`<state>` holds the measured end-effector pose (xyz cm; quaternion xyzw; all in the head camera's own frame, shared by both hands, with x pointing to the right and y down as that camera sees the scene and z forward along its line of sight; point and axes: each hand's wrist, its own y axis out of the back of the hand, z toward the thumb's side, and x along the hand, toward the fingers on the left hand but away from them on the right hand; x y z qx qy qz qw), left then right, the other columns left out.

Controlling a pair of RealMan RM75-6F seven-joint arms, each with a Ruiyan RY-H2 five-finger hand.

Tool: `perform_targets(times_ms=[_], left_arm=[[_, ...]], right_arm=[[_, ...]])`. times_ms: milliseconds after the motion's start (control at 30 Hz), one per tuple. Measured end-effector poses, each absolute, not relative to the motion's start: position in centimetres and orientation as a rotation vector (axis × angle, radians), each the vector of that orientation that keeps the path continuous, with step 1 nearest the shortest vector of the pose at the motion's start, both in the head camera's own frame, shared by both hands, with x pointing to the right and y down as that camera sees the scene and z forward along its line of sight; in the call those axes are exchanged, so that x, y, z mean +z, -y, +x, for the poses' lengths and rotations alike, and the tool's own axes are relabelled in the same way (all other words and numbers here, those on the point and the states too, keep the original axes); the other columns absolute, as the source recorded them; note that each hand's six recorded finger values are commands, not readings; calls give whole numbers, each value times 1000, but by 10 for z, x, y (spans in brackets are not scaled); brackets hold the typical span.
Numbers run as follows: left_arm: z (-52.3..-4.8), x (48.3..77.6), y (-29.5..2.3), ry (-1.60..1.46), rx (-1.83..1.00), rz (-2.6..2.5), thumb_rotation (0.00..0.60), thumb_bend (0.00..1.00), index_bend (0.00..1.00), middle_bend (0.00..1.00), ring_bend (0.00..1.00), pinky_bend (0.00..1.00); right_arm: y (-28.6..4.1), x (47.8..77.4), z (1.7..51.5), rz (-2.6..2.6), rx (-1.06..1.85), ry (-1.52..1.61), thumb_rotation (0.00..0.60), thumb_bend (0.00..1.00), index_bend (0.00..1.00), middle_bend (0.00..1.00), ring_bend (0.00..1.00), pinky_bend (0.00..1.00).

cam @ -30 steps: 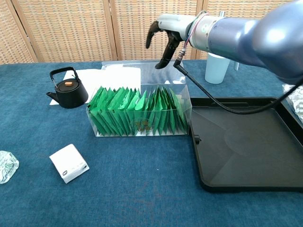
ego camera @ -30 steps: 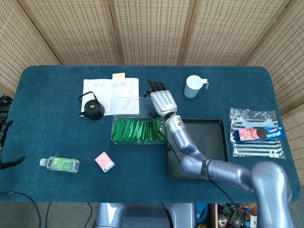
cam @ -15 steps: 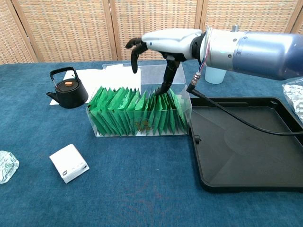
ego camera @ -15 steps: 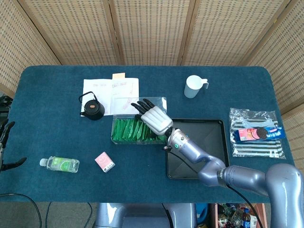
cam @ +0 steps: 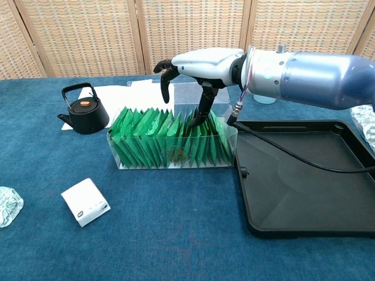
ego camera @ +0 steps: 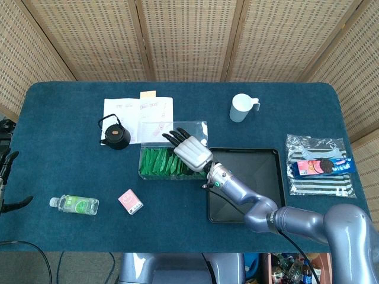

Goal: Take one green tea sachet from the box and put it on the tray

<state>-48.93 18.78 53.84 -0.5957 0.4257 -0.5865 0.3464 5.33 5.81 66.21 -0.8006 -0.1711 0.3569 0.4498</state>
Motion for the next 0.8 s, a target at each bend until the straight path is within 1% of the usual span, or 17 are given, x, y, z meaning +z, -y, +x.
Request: perform_targets(times_ms=[433, 800], left_arm=[[-491, 539, -187, -1109, -1527, -1545, 600, 59, 0, 0, 0, 0], [-491, 540, -187, -1105, -1531, -1547, 600, 59, 0, 0, 0, 0]], right_arm=[[-58, 676, 44, -1966, 923, 407, 600, 326, 413, 115, 15, 0], [-58, 677, 45, -1965, 925, 394, 600, 326, 413, 121, 15, 0]])
